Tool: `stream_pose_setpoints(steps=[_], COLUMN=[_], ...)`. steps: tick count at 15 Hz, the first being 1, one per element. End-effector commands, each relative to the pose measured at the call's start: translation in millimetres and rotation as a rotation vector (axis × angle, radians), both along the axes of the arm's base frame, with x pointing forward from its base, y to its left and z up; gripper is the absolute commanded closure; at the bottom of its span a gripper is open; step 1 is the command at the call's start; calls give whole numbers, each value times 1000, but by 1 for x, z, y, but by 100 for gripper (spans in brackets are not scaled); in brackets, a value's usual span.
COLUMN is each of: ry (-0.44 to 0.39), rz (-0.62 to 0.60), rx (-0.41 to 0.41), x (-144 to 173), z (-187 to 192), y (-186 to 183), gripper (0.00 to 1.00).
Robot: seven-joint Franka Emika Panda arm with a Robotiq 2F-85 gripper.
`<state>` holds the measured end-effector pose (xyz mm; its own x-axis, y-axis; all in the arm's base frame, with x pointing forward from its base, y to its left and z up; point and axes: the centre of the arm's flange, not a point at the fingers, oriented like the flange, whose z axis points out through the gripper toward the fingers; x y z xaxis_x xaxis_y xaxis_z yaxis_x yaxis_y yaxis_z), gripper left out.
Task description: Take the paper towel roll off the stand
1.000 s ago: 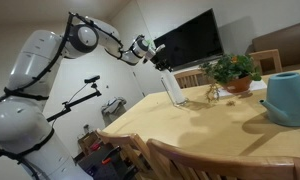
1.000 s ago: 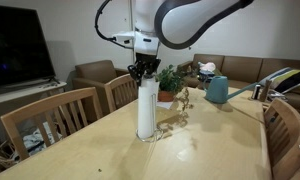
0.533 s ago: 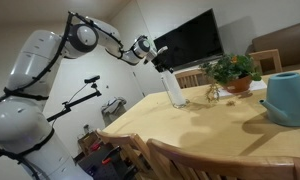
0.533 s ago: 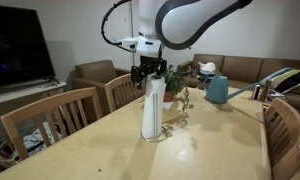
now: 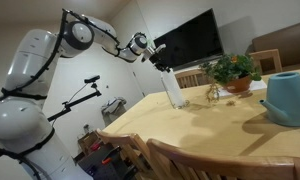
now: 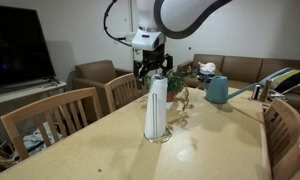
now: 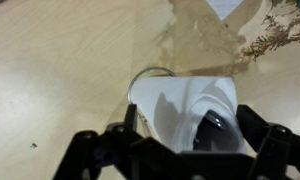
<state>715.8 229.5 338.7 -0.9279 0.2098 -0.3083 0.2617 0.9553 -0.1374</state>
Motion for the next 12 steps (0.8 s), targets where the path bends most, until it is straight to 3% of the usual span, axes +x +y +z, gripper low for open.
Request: stream_pose_setpoints(steps=[1, 12], ry=[-5, -82], rz=[-84, -439], rx=[-15, 20], x=[-22, -44], z=[21, 6], y=[-1, 2], gripper=[0, 0])
